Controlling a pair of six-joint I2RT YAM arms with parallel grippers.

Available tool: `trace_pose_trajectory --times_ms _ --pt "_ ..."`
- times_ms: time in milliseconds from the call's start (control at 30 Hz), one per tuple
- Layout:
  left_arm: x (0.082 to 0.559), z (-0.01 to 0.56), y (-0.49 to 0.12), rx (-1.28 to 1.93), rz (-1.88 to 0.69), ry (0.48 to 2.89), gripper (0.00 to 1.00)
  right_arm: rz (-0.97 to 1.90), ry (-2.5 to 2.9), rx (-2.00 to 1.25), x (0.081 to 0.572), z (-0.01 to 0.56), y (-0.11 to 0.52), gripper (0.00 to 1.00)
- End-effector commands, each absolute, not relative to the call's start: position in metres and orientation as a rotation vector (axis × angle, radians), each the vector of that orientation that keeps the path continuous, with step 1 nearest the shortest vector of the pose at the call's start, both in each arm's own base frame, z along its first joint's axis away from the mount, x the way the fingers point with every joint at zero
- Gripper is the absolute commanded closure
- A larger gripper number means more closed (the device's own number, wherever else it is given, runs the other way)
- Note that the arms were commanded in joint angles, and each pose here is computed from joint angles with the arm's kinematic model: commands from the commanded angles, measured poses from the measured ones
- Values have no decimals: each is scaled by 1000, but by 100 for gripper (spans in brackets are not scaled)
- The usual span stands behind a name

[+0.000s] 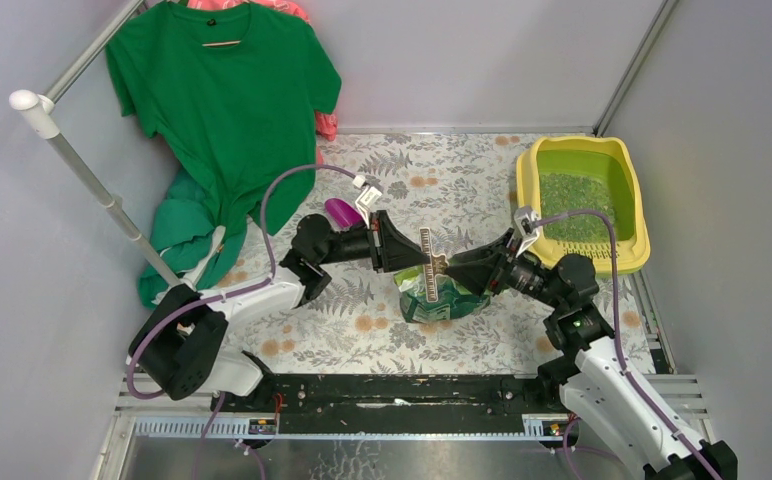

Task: Fill the litter box with clean litter
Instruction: Pick up the clamp at the center of the board.

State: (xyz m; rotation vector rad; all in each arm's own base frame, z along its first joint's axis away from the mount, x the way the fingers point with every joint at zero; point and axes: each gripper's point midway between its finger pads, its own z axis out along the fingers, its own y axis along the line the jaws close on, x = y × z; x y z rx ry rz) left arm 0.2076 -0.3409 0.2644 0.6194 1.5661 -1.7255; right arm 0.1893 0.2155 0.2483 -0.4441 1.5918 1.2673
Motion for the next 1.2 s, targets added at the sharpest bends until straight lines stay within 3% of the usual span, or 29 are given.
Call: trace_pose_trajectory --times_ms 0,733,1167 --pt "209 271 -334 620 -1713 1515 77 1249 1522 -447 189 266 212 41" --pt "193 275 -333 658 -1936 1433 77 1340 1510 -502 181 265 220 41" --pt "196 275 -337 655 -1984 1406 77 1414 1522 -568 172 262 226 50"
